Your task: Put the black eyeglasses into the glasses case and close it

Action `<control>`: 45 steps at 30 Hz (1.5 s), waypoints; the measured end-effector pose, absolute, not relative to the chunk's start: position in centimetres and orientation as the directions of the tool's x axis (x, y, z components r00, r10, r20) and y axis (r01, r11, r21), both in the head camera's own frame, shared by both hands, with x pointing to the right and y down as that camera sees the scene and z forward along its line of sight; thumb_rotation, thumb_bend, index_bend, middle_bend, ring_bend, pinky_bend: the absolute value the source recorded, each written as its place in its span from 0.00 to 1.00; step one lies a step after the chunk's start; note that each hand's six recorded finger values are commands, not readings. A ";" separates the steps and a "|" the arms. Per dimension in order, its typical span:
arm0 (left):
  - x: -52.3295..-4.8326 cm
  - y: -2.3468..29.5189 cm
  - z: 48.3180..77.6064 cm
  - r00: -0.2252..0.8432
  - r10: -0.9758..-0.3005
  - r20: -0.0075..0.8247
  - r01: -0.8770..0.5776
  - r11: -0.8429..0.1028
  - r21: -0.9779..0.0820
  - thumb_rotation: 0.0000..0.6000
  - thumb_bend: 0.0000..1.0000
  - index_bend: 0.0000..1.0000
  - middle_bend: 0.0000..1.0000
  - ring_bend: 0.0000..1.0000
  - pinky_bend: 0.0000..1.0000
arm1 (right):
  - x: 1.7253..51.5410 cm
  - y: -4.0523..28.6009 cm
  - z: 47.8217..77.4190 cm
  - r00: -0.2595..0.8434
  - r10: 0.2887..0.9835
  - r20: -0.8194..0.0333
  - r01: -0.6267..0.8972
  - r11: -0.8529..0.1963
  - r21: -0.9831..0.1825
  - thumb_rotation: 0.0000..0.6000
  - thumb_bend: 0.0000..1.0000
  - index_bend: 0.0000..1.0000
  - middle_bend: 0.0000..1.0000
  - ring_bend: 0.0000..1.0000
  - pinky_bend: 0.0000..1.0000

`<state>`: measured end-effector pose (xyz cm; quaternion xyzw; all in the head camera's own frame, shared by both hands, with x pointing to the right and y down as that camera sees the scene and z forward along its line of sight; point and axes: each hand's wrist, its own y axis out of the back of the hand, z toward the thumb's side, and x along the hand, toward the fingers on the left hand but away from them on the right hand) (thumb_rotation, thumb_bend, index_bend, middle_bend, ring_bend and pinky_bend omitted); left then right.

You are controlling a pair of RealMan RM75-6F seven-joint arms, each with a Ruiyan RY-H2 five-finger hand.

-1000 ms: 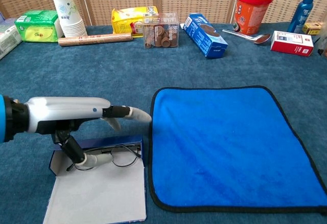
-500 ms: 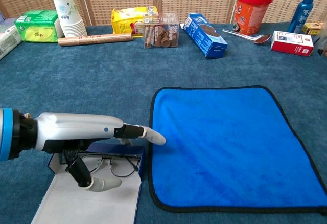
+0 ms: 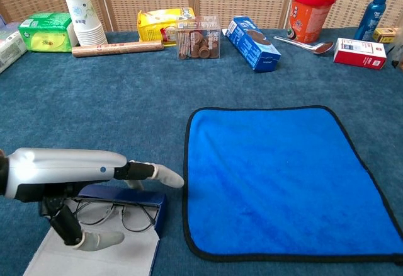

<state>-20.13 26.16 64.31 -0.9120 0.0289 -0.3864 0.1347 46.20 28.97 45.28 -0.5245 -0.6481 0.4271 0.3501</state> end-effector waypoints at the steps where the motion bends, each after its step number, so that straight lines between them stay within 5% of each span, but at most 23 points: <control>1: -20.3 26.2 64.3 0.698 -0.159 0.699 0.048 -0.962 -0.267 0.95 0.41 0.01 0.05 0.00 0.14 | 46.2 29.0 45.3 -0.204 0.979 0.005 0.381 0.085 -0.921 0.57 0.38 0.07 0.12 0.00 0.16; 37: -24.0 27.7 62.8 0.656 -0.225 0.720 -0.065 -0.968 -0.243 0.94 0.41 0.00 0.03 0.00 0.13 | 46.3 28.8 46.0 -0.179 0.984 -0.001 0.410 0.074 -0.909 0.57 0.38 0.07 0.12 0.00 0.16; 41: -24.4 27.3 62.5 0.649 -0.273 0.710 -0.090 -0.955 -0.284 0.94 0.41 0.00 0.02 0.00 0.12 | 46.3 28.7 46.2 -0.170 0.986 -0.004 0.417 0.068 -0.906 0.56 0.38 0.07 0.12 0.00 0.16; 45: -25.1 26.4 61.8 0.629 -0.393 0.671 -0.145 -0.907 -0.395 0.95 0.41 0.02 0.02 0.00 0.10 | 46.1 28.2 46.5 -0.146 0.989 -0.009 0.430 0.055 -0.901 0.57 0.38 0.07 0.12 0.00 0.16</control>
